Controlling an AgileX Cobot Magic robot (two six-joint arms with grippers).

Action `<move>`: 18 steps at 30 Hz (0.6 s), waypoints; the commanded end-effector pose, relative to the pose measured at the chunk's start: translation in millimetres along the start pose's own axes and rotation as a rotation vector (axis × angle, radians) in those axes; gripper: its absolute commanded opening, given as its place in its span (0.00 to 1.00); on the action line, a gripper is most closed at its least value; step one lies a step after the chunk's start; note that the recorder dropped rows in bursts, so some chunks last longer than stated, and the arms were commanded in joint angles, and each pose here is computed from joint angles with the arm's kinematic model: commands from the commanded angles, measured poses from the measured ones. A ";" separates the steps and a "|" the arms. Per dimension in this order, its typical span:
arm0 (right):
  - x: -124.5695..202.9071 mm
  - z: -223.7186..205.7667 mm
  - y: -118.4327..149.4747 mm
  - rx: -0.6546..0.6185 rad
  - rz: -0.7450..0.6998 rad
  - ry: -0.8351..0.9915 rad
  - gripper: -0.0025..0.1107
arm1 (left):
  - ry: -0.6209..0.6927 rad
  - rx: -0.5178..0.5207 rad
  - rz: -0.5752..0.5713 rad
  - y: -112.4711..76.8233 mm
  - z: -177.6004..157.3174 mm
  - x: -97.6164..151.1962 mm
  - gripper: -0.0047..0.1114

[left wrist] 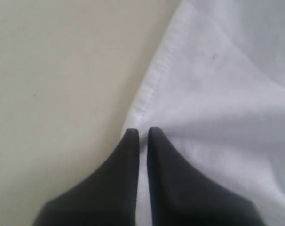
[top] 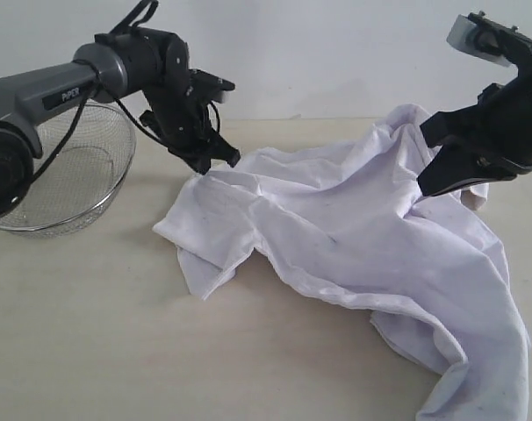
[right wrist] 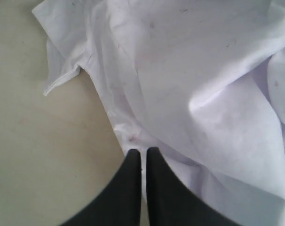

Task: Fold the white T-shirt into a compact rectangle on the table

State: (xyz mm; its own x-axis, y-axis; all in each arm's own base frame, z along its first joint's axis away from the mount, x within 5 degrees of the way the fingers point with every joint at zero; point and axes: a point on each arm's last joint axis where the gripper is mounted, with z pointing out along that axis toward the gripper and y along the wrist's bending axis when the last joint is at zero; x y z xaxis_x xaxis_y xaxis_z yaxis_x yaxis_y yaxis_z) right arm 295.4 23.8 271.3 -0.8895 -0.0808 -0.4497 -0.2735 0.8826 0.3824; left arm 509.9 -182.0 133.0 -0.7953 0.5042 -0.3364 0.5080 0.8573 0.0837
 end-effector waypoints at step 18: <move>78.4 35.3 -3.2 -0.083 0.075 0.219 0.45 | -0.262 0.230 -0.029 -17.8 -209.6 -15.9 0.08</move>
State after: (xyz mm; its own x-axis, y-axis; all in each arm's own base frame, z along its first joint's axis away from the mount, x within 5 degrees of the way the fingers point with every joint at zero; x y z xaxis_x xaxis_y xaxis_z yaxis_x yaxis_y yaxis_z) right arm 249.5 28.4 209.8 -0.9655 -0.1457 -0.2160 -0.2325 0.8561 0.4616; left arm 456.2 -186.8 313.2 -0.7235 0.4221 -0.5462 0.5688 0.8129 -0.1251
